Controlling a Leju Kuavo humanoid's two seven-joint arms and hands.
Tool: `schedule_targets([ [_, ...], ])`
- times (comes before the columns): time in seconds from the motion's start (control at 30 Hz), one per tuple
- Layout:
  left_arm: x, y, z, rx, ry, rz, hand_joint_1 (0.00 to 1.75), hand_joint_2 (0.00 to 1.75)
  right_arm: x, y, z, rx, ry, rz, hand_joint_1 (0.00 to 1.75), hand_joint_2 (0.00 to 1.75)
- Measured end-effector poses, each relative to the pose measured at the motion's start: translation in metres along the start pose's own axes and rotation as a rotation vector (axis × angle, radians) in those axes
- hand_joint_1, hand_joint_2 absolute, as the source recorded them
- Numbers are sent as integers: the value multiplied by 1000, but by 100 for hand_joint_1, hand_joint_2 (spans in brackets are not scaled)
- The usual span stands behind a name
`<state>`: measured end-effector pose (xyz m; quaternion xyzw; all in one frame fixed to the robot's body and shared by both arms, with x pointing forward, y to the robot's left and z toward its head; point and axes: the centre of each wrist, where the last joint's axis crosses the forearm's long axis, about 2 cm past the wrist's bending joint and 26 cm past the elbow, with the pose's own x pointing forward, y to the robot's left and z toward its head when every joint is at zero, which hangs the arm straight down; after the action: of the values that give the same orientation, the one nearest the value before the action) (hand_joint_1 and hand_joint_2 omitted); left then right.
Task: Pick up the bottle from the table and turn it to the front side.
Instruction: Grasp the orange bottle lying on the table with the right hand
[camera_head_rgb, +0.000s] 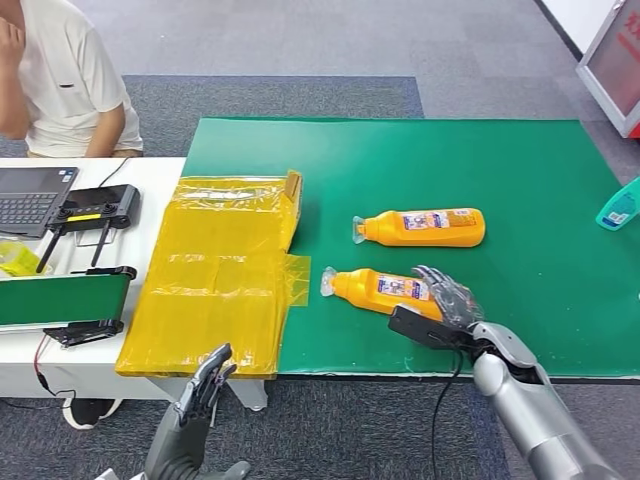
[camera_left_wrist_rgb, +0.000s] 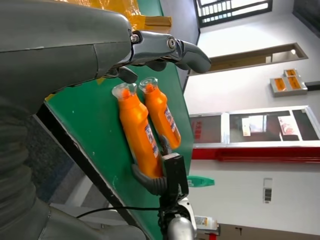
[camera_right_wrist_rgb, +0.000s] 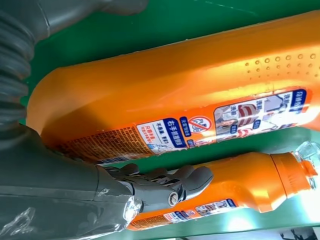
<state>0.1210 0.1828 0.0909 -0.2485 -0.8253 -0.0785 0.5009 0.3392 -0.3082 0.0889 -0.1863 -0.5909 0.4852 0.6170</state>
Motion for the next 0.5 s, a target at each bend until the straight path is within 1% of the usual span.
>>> schedule_targets([
  [0.13,-1,-1,-2,-14,-3,9,0,175,2,-2,-9,43,44,63,0,175],
  [0.3,-4,0,-6,-32,-4,21,0,175,-2,-14,-25,145,145,131,0,175],
  [0.5,-7,1,-6,-36,4,23,0,175,-10,-20,-30,176,183,152,0,175],
])
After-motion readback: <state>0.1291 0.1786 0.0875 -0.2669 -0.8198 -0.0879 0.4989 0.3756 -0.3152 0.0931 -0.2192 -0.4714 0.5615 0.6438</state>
